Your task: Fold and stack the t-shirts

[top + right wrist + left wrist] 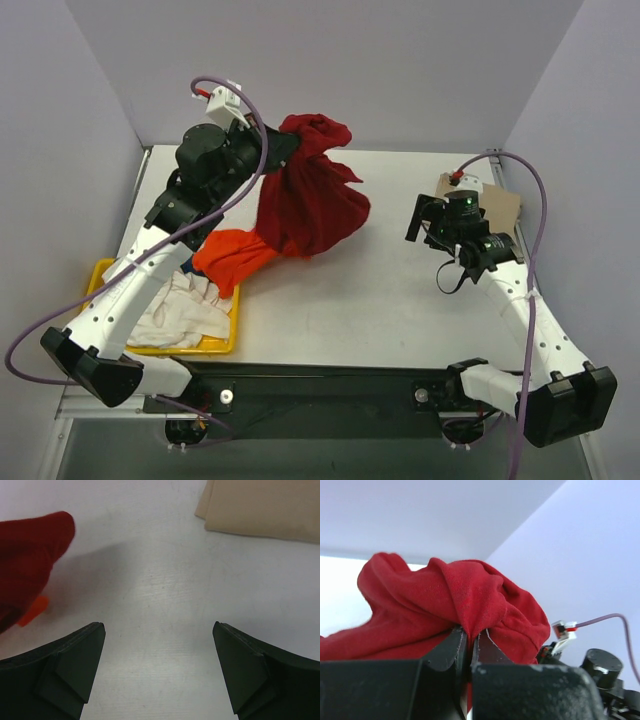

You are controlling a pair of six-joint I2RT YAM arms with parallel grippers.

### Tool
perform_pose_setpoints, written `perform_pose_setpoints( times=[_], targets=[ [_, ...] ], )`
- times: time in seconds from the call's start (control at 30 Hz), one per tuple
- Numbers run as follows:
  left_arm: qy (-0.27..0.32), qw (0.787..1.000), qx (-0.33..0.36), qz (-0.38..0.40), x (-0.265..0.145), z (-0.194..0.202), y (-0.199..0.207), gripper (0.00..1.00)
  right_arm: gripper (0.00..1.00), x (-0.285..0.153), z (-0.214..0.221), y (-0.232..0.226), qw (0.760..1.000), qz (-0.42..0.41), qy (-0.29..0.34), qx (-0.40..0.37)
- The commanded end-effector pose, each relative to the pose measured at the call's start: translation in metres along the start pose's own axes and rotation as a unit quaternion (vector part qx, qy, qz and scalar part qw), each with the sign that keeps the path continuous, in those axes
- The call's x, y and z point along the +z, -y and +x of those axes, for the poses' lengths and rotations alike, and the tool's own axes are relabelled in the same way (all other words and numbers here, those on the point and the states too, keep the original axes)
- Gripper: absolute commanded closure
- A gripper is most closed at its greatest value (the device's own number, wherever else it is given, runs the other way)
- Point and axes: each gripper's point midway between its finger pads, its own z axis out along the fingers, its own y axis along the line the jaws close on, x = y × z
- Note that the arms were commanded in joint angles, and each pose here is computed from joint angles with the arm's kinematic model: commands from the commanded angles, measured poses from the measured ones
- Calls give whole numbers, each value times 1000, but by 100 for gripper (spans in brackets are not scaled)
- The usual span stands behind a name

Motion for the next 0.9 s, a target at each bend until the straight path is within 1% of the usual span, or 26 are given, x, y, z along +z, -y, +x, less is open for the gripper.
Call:
perform_pose_setpoints(
  times=[0.0,0.07,0.1,0.2,0.23,0.3,0.33,0.4,0.43,0.47,0.5,0.67,0.77,0.8,0.87],
  targets=[
    [75,990,-30,113,-20,-47,58,100,5,-8,-4,10,1000,17,21,8],
    [73,991,-31,104,-24,-44,52,100,5,-8,-2,11,1000,17,18,9],
    [60,994,-32,90,-23,-32,42,100,5,-8,-1,12,1000,19,18,10],
    [62,994,-30,81,-39,-32,37,100,5,-8,1,12,1000,19,16,12],
    [64,994,-29,78,-43,-33,36,100,5,-9,1,12,1000,19,16,12],
    [86,994,-20,58,-54,-42,29,100,5,-9,2,12,1000,19,15,14],
    [114,992,-16,48,-68,-58,30,100,5,-8,3,12,1000,18,11,13],
    [136,990,13,29,-85,-73,27,100,5,-7,3,10,1000,15,10,16],
    [169,985,22,22,-105,-96,32,100,5,-6,3,9,1000,14,8,18],
    [184,982,48,14,-115,-107,33,100,5,-5,3,9,1000,13,7,18],
    [189,980,60,-1,-124,-113,31,100,5,-5,2,7,1000,11,7,21],
    [267,955,122,-51,-190,-175,38,100,5,0,2,0,1000,-1,-6,21],
    [297,940,146,-83,-222,-195,34,100,5,3,2,-6,1000,-10,-13,23],
    [311,935,146,-89,-238,-203,35,100,5,3,2,-7,1000,-12,-14,24],
    [326,926,155,-111,-255,-211,30,100,6,4,2,-10,999,-20,-19,25]
  ],
)
